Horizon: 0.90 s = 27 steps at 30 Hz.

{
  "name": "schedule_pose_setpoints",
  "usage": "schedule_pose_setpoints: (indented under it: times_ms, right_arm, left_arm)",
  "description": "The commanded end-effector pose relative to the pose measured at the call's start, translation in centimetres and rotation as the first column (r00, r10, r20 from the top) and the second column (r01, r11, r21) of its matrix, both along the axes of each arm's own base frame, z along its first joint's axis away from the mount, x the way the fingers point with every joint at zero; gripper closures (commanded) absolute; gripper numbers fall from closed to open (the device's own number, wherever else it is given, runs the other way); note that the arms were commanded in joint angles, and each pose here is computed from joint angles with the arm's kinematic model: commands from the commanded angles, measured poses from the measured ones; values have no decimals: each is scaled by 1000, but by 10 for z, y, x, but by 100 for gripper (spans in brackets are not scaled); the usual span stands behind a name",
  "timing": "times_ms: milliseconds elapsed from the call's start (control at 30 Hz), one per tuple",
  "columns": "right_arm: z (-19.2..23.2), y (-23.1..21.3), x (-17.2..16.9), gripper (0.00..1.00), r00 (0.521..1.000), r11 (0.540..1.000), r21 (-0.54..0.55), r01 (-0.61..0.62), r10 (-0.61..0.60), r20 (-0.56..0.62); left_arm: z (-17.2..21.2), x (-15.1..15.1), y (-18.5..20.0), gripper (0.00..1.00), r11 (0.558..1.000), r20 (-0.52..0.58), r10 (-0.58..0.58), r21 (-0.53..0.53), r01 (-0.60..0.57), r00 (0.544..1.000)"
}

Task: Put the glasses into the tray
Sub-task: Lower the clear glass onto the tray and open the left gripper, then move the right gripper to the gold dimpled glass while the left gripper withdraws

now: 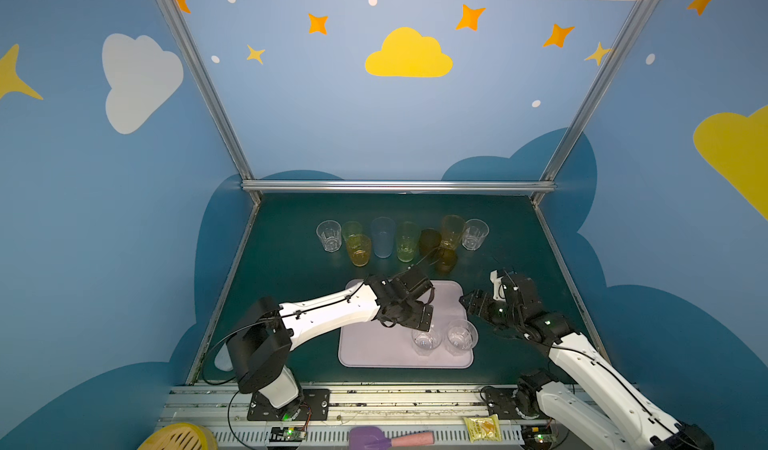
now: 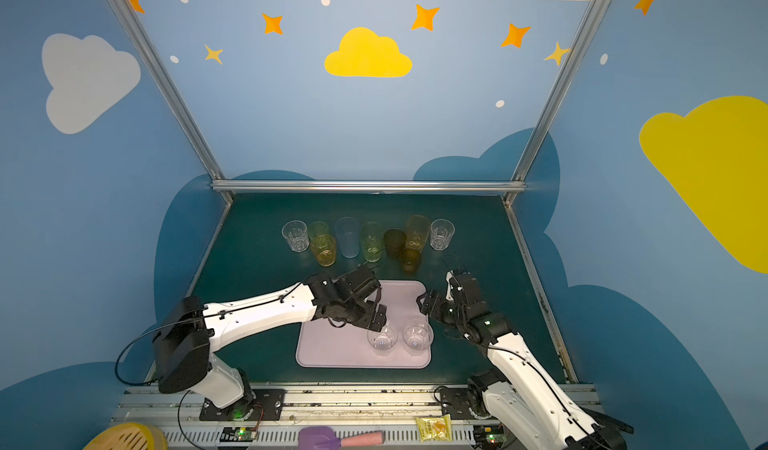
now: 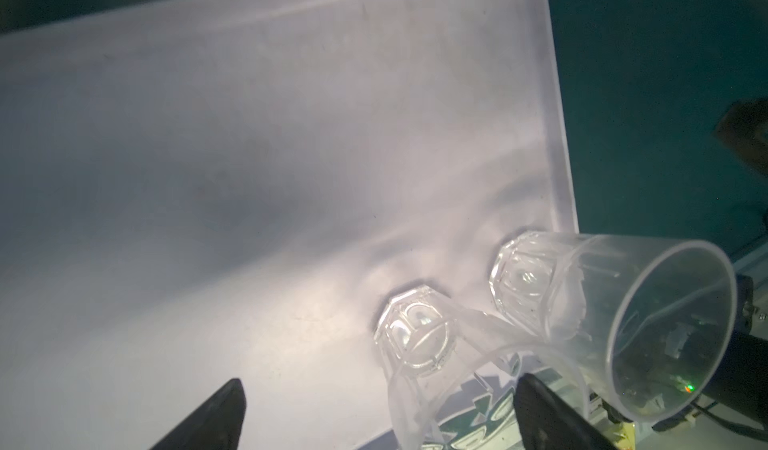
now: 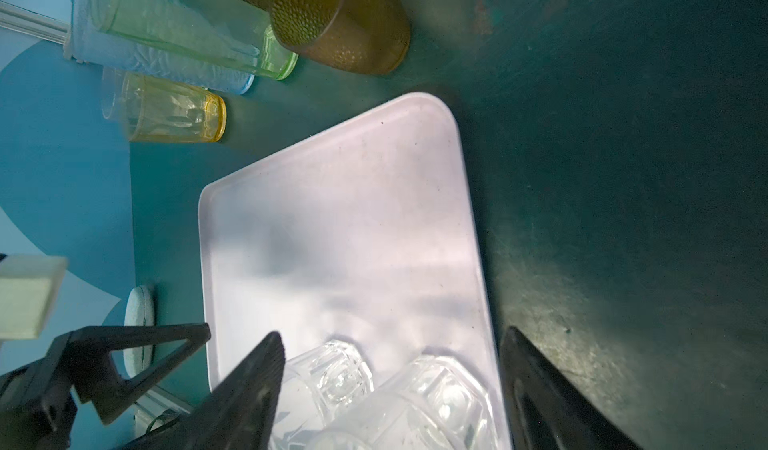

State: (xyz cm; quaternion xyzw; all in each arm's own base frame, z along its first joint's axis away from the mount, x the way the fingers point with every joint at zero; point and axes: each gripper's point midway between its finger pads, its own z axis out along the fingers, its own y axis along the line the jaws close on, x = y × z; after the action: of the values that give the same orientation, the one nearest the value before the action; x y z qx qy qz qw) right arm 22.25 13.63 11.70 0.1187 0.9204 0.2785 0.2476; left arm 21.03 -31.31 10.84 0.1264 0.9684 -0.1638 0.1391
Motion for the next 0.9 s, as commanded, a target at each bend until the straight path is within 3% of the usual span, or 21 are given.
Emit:
schedule_pose_setpoints:
  times_ms: [0,233,400,567,867]
  right_arm:
    - [16,5,9,19,999,1000,5,-21,21,28]
    - [29,14,30,25,999,1000,17,-21,20,49]
    - [41,19,59,29,998,1000,-2,4,-4,66]
    - [44,26,90,51,999,1000,-22,3,-2,45]
    - [20,30,133,56,999,995,-102,22,-26,-44]
  left_arm:
    - [20,24,18,0,996,94,88,-20,-86,992]
    - [36,54,58,0,968,163,244,-102,-229,956]
    - [52,69,82,0,925,228,353,-228,-303,908]
    - [60,72,98,0,916,263,374,-258,-309,889]
    - [53,68,111,0,915,268,377,-259,-310,887]
